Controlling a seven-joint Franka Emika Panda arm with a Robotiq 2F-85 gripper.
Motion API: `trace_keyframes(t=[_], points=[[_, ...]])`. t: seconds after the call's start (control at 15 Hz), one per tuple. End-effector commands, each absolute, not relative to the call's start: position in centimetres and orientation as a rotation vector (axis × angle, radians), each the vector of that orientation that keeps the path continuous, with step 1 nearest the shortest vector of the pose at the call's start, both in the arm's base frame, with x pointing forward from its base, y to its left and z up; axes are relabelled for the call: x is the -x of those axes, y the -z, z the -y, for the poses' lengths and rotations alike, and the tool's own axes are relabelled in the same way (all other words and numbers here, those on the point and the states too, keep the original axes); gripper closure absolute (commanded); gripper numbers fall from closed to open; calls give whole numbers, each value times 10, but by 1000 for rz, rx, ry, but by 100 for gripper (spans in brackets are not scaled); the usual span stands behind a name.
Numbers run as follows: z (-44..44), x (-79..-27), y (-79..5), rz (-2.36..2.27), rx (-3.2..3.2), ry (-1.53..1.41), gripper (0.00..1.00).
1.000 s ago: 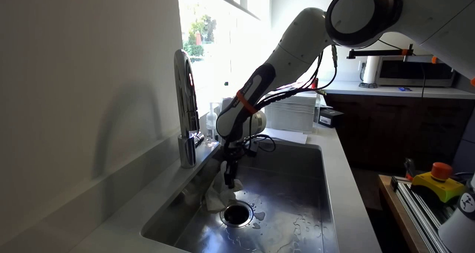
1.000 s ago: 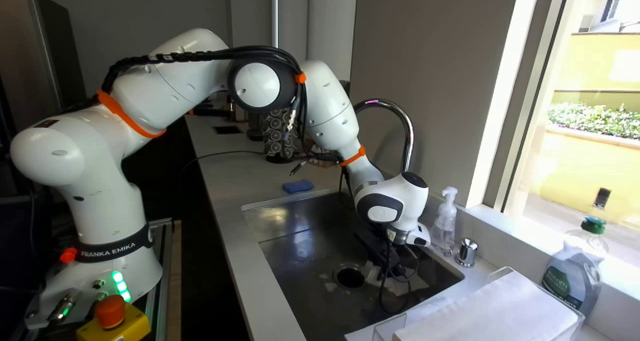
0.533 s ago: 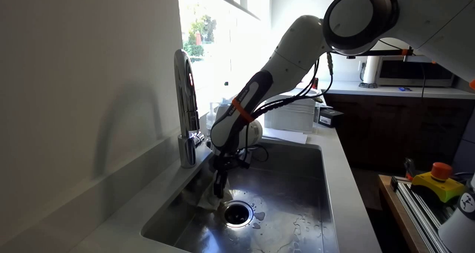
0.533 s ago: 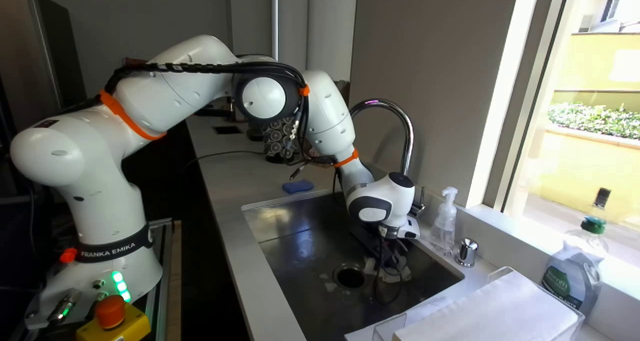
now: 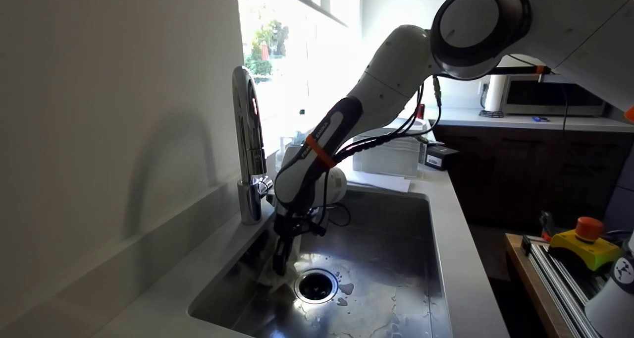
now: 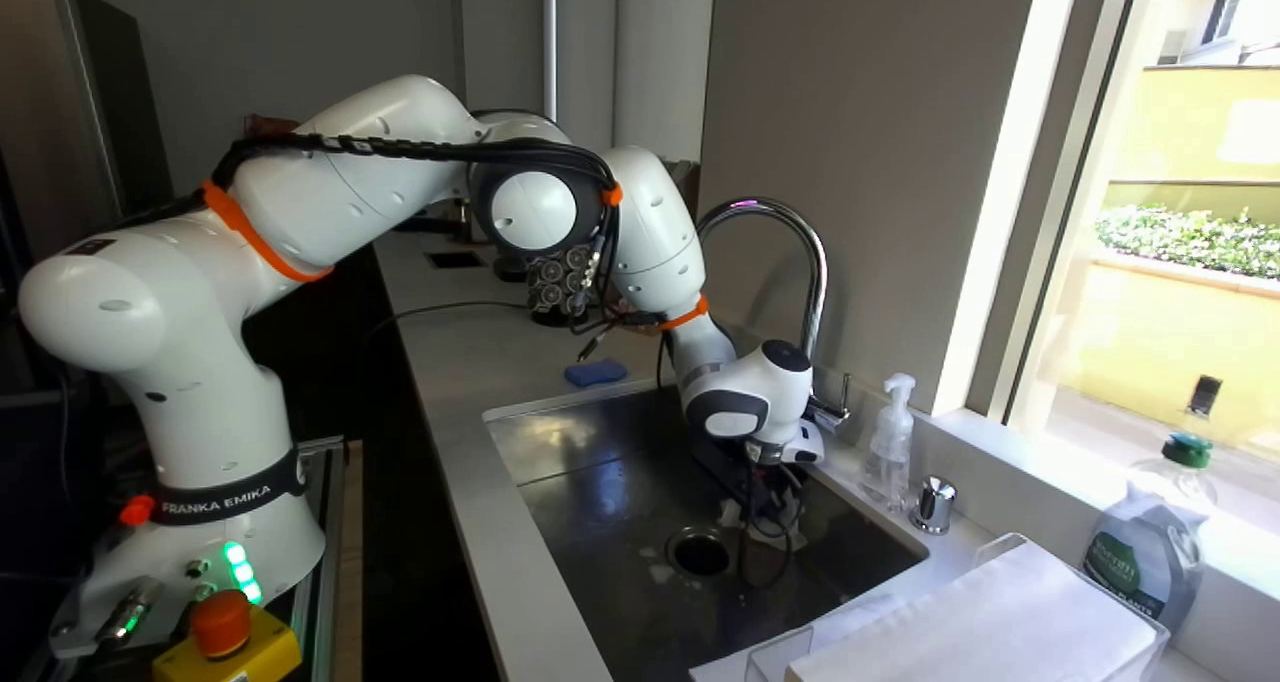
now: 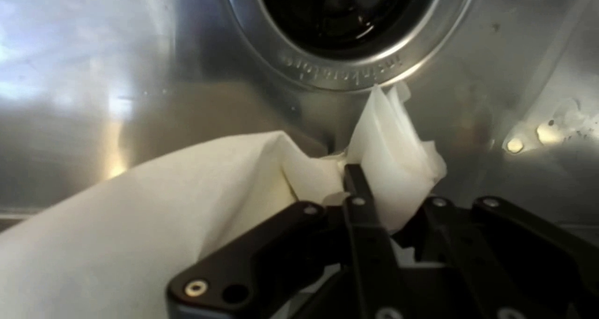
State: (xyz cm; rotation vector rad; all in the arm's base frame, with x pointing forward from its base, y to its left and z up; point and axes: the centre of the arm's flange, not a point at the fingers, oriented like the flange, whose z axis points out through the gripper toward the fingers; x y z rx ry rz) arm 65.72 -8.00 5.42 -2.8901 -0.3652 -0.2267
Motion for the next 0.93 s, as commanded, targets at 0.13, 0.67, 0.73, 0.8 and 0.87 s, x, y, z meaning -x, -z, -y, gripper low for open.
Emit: trace_keyframes(t=[0.13,0.67,0.73,0.8,0.87], points=[[90,-656,-50,390,2925,385,98],[125,-650,-60,387,3001,537,98],[130,-648,-62,387,3011,540,98],[135,-647,-62,387,3022,548,98],[143,-646,-63,379,3035,555,98]])
